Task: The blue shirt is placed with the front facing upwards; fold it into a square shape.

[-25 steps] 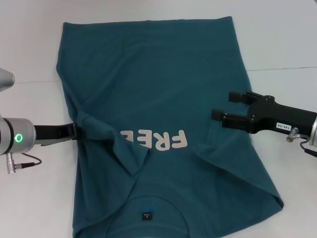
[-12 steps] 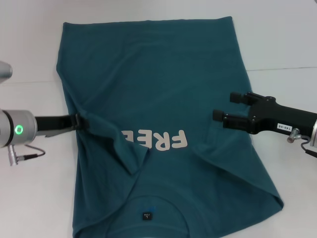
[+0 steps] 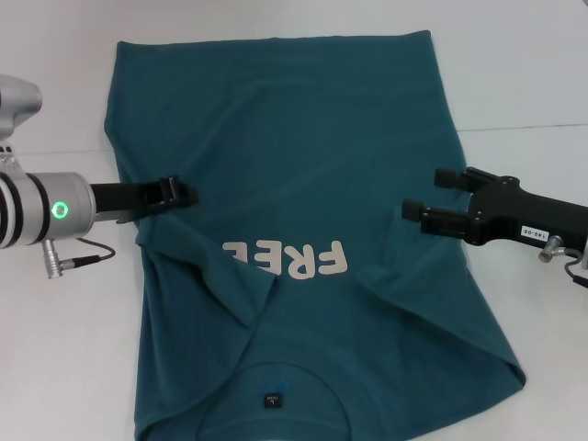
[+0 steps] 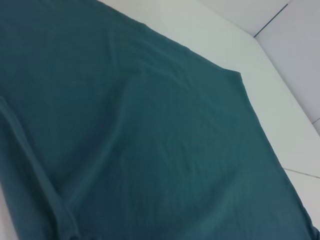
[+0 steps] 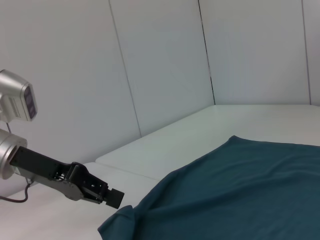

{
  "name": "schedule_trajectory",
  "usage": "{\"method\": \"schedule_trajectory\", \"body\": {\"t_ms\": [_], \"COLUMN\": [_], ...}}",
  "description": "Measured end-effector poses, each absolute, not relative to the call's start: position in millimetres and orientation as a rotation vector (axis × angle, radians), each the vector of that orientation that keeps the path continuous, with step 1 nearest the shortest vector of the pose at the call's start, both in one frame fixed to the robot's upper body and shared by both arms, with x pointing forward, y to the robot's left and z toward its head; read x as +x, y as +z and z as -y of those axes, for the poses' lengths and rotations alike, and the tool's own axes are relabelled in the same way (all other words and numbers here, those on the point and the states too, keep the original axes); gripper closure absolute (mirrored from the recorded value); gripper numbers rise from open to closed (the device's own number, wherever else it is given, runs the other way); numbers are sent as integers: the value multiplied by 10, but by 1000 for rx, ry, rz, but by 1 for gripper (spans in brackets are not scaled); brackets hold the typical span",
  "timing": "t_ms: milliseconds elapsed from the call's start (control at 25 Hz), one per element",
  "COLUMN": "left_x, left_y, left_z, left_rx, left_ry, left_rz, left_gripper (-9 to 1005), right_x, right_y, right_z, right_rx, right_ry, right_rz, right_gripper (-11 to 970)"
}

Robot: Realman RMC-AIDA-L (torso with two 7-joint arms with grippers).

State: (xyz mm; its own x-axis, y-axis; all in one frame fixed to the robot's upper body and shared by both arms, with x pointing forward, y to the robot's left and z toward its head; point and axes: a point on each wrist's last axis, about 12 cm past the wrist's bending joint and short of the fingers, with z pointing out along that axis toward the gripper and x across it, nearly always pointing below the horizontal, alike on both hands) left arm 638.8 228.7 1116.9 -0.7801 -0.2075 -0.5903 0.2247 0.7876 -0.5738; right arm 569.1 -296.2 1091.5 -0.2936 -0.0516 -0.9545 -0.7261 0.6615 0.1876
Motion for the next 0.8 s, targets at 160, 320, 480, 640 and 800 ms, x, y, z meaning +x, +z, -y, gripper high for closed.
{"method": "schedule_trajectory", "body": {"t_ms": [160,320,480,640,800], "left_x": [6386,6358,6299,6262,6246], "left_y": [11148,11120,11064,11026,10999], "left_z": [-2304,-2431,-2586,-2665,-2698], "left_rx": [8,-8,-18,-8,-8], "left_ry": [-831,-801,-769,-751,-735], "left_rz": [-2313,-2314,-2316,-2332,-2337], "left_gripper": [898,896,893,891,869], "right_x": [5692,5693,5699,5711,5727], "right_y": [10919,10920,10909,10896,10896], "right_z": [2973,2975,2971,2960,2939], "right_rx": [-628,-628,-621,-620,-619], "right_ry": [750,749,745,739,743], "right_rz": [-1763,-1763,-1769,-1778,-1785], "right_gripper": [32,32,32,31,31]}}
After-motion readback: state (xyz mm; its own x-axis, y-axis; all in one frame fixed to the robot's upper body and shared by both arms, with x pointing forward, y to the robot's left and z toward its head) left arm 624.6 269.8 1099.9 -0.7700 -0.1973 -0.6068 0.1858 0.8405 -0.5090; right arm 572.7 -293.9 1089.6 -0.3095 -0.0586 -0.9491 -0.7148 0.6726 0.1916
